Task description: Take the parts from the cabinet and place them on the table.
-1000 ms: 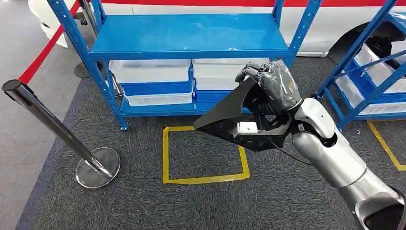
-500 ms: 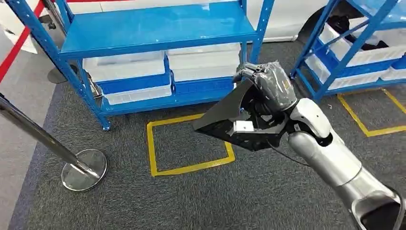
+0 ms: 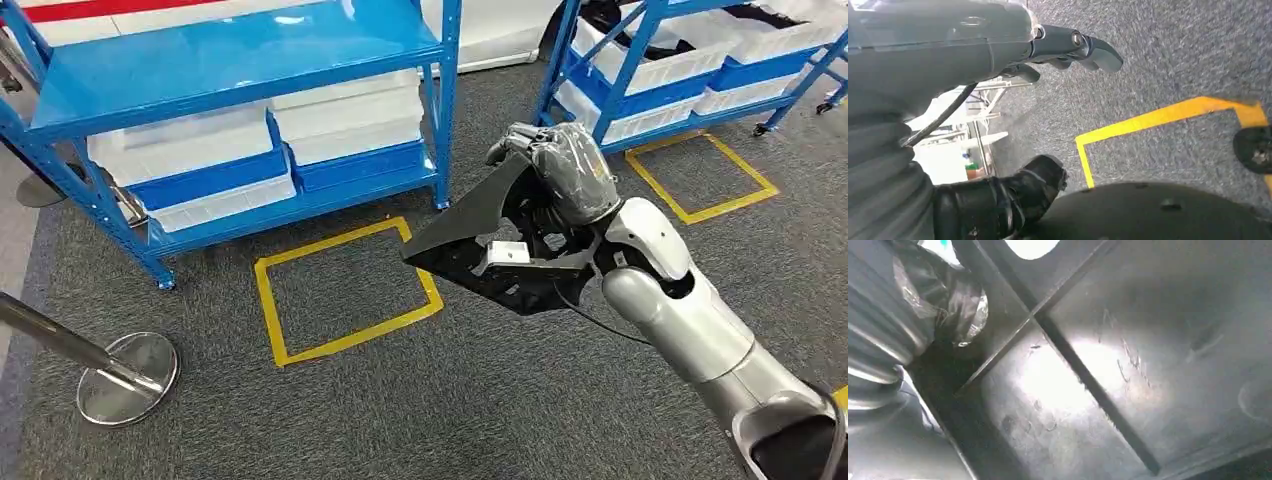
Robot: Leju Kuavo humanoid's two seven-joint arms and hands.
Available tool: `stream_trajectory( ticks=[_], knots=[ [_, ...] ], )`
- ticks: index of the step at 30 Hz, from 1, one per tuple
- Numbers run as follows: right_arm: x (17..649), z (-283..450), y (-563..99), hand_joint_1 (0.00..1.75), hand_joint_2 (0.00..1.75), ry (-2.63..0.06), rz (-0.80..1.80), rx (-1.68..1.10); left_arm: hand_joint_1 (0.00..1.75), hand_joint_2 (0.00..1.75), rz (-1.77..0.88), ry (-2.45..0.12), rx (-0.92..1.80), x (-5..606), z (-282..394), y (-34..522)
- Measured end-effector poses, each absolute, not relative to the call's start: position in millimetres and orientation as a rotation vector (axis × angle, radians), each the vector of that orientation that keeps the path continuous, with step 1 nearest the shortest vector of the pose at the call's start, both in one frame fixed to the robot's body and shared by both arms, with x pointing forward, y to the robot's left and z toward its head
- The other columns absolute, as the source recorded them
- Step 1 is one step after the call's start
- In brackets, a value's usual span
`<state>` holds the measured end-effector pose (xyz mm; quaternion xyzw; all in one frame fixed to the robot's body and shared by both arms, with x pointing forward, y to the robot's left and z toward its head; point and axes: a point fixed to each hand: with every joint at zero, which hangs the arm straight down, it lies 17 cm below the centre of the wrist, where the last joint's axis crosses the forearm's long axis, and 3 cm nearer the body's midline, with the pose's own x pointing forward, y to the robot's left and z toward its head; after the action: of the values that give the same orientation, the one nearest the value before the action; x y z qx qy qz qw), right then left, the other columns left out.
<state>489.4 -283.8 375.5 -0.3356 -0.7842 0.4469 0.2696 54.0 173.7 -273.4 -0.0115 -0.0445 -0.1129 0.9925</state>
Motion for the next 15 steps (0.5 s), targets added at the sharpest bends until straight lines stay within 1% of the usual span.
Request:
stream_trajectory(
  ticks=[15],
  knots=[
    [493.1,380.6,-277.6,1.75,1.75,-2.121,1.203,-0.898,0.0,1.75,-0.229,-0.093,-0.019,55.3,-273.7,176.5]
  ],
)
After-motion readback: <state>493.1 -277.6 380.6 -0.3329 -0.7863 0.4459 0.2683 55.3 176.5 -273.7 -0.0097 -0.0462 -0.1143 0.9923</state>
